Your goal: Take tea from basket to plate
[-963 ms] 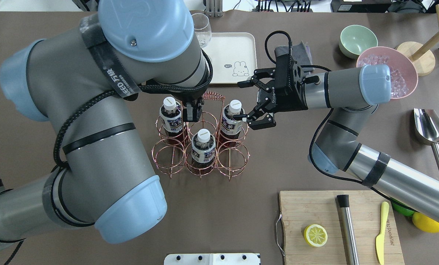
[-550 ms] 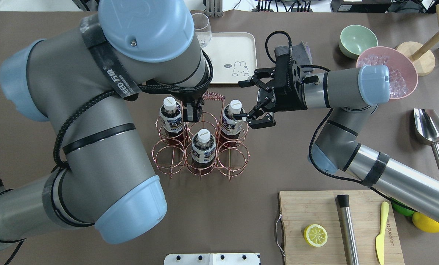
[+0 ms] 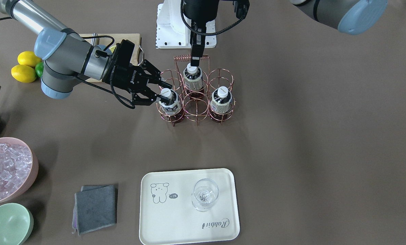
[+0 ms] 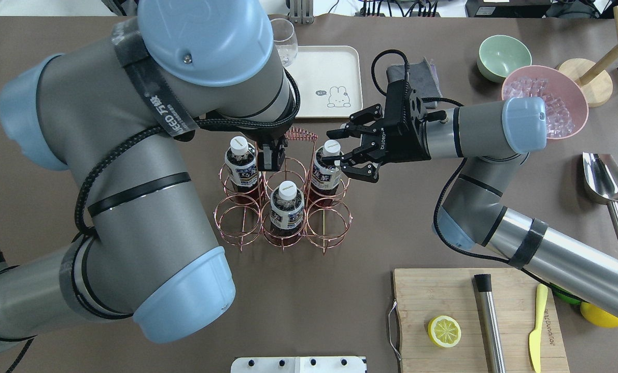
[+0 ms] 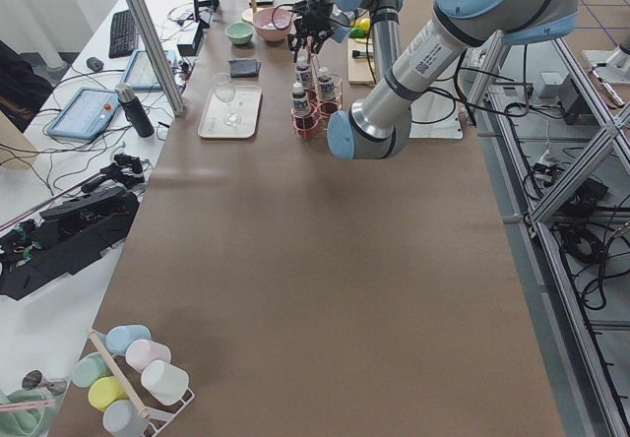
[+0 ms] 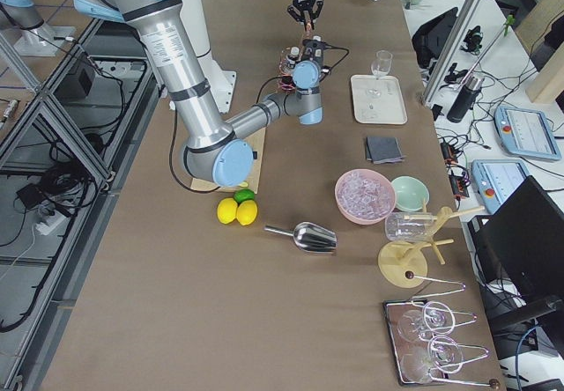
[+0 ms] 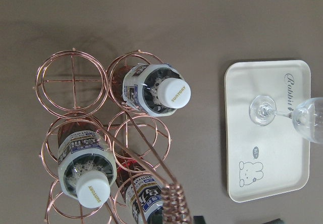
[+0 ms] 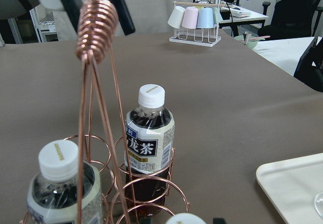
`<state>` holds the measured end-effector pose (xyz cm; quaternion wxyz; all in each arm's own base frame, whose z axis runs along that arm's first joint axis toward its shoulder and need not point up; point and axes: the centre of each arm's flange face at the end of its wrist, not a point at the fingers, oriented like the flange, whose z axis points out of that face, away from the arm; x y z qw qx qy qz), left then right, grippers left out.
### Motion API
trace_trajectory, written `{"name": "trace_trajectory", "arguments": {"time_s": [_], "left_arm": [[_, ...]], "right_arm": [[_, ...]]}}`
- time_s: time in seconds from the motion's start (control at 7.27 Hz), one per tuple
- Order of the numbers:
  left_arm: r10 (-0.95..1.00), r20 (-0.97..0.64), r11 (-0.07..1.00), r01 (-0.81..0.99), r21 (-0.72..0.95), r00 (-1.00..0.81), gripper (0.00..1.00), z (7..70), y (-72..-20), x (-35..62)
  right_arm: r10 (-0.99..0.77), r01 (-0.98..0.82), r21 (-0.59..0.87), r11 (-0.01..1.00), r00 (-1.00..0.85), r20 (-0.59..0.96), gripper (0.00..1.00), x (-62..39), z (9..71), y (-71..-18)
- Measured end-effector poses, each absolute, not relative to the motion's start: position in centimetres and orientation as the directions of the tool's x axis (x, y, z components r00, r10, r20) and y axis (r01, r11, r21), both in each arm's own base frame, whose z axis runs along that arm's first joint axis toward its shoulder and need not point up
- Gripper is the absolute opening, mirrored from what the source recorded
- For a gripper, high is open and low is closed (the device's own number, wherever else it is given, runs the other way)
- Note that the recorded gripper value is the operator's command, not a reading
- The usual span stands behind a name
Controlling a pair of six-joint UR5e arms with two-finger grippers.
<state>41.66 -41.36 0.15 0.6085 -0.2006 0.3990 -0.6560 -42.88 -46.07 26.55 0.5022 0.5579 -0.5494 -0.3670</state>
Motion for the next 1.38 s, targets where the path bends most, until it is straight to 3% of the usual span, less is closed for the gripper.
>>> {"name": "trace_trajectory", "arguments": {"time_s": [0.28, 0.96, 1.38], "left_arm": [[-0.959, -0.222, 0.06, 0.638, -0.768, -0.178, 0.0, 0.1, -41.3, 41.6], [-0.958, -0.223, 0.061, 0.634, -0.771, -0.179, 0.0, 0.0, -41.2, 41.4], [-0.958, -0.223, 0.061, 0.634, -0.771, -0.179, 0.0, 0.0, -41.1, 41.3]], "right_arm": [[-0.982, -0.24, 0.965, 0.107, 0.127, 0.14, 0.0, -42.9, 26.8, -46.0], [-0.974, -0.236, 0.959, 0.155, 0.128, 0.188, 0.0, -41.2, 27.4, -45.6], [-0.97, -0.2, 0.963, 0.181, 0.125, 0.208, 0.0, -37.8, 23.4, -44.3]]}}
